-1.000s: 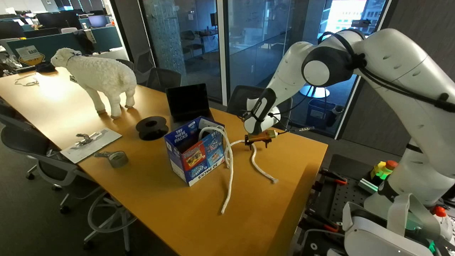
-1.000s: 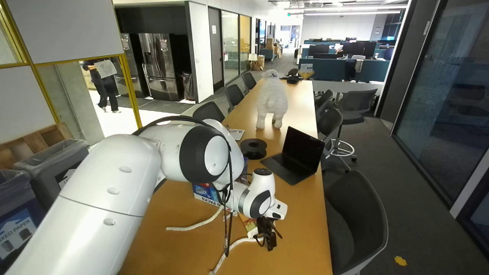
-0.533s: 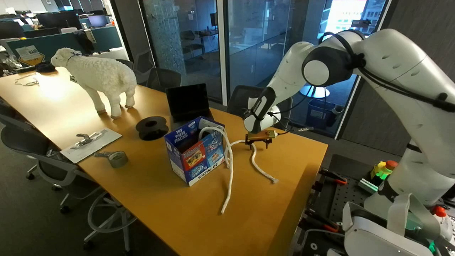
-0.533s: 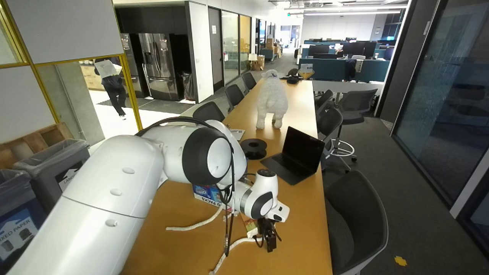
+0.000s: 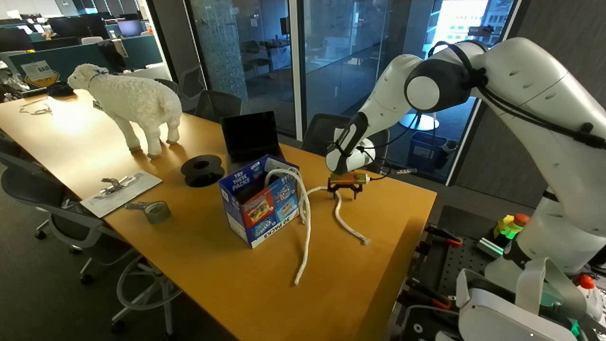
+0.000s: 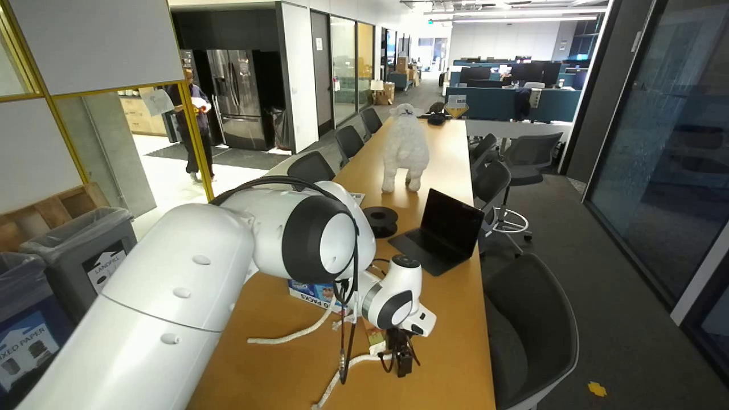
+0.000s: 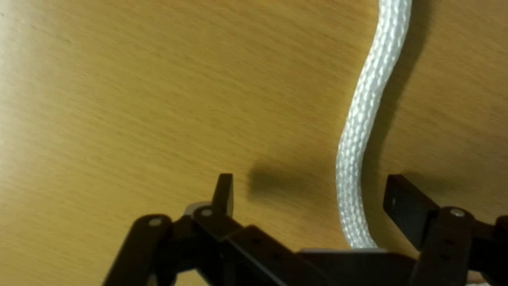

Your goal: Pick up the ropes from the table and put them in the box

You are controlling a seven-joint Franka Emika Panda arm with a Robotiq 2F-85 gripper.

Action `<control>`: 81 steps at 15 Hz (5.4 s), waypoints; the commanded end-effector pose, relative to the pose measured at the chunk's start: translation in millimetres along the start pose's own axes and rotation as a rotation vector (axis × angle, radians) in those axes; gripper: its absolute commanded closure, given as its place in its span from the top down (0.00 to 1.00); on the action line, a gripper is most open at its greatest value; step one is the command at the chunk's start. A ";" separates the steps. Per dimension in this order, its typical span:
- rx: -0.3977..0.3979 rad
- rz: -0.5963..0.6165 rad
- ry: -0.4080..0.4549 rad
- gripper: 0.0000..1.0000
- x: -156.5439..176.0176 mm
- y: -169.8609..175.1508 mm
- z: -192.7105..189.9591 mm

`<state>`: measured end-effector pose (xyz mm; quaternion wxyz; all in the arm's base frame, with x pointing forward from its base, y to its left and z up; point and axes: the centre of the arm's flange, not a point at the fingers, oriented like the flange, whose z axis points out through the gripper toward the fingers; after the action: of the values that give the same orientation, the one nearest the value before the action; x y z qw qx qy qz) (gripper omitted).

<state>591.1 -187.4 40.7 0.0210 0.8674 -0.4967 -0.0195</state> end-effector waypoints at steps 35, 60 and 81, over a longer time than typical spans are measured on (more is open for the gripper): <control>0.160 -0.244 0.572 0.08 -101.1 -101.7 -434.1; 0.657 -0.699 0.240 0.08 -243.8 -251.4 -450.3; 0.619 -0.621 0.312 0.08 -128.7 -228.1 -467.2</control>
<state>737.4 48.4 497.0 -0.1633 0.9330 -0.1957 0.2542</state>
